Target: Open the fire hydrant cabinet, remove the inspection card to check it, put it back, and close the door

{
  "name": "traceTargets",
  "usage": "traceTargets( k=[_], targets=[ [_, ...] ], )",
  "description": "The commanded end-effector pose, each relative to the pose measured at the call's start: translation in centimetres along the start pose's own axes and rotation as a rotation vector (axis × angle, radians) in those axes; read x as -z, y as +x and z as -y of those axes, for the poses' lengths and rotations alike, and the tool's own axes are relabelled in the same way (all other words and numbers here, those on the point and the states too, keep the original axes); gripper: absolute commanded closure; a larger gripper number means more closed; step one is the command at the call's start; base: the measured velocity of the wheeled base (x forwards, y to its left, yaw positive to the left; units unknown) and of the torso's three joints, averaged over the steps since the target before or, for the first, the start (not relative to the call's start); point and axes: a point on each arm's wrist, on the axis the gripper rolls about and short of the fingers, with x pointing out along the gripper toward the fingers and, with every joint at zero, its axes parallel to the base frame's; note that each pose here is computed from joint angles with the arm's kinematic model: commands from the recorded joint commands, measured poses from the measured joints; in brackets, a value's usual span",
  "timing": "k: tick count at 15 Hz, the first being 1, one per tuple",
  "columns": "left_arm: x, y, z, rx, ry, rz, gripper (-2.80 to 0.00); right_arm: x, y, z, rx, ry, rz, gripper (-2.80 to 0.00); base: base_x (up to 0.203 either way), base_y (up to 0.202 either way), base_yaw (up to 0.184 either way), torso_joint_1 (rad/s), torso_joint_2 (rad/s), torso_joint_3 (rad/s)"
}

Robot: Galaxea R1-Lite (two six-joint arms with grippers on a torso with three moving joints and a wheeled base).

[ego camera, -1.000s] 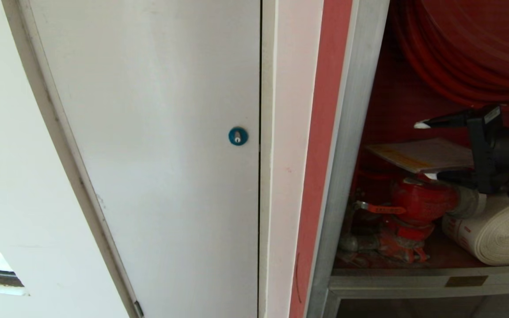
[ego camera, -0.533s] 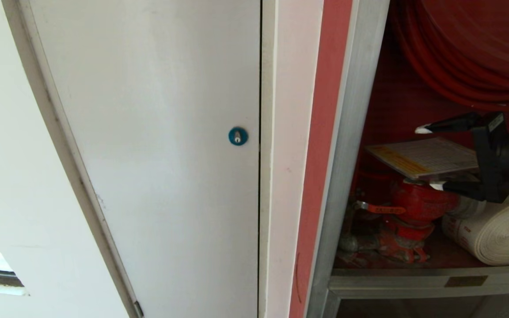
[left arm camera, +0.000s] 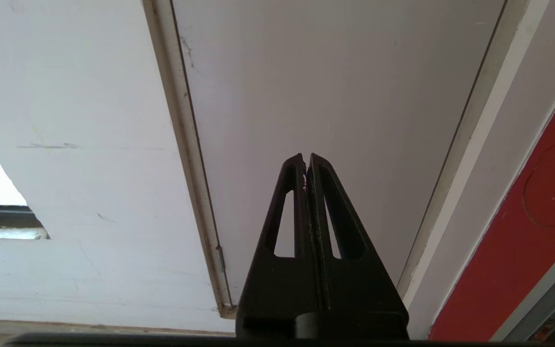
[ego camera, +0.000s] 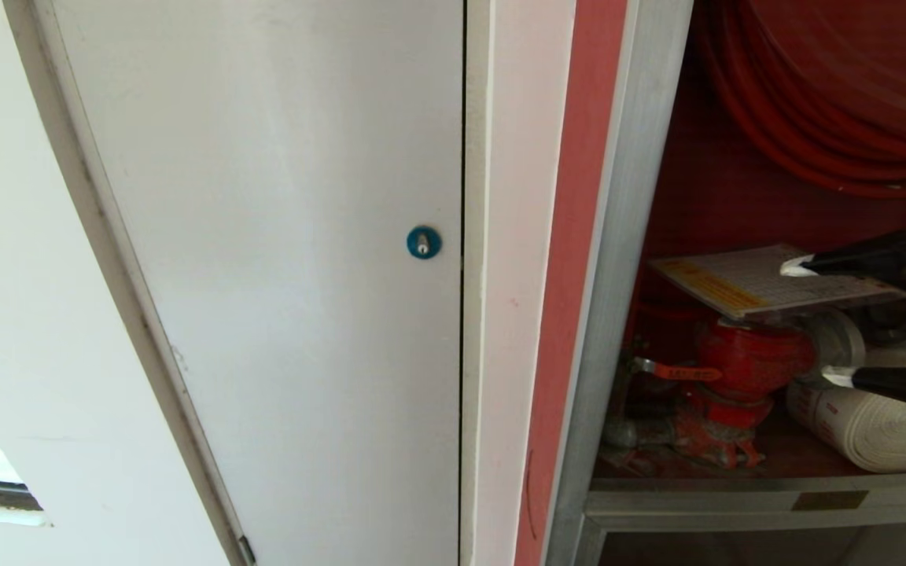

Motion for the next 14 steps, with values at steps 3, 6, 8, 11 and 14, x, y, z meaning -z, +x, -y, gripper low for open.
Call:
traceTargets(
  k=[3,6,8,11,14],
  targets=[
    [0.0,0.0,0.0,0.0,0.0,-0.001,0.0,1.6,-5.4,-0.5,0.056,-0.135,-0.043,0.0,0.0,0.0,0.0,0.0,0.0,0.0],
    [0.0,0.0,0.0,0.0,0.0,0.0,0.0,1.2,-4.9,-1.2,0.152,-0.316,-0.155,0.0,0.0,0.0,0.0,0.0,0.0,0.0],
    [0.0,0.0,0.0,0.0,0.0,0.0,0.0,0.5,-2.7,-2.1,0.206,-0.39,-0.259,0.0,0.0,0.0,0.0,0.0,0.0,0.0],
    [0.0,0.0,0.0,0.0,0.0,-0.001,0.0,0.4,1.0,-3.7,0.256,-0.48,-0.374,0.0,0.0,0.0,0.0,0.0,0.0,0.0],
    [0.0,0.0,0.0,0.0,0.0,0.0,0.0,0.8,4.5,-4.9,0.338,-0.556,-0.382,0.0,0.0,0.0,0.0,0.0,0.0,0.0]
  ],
)
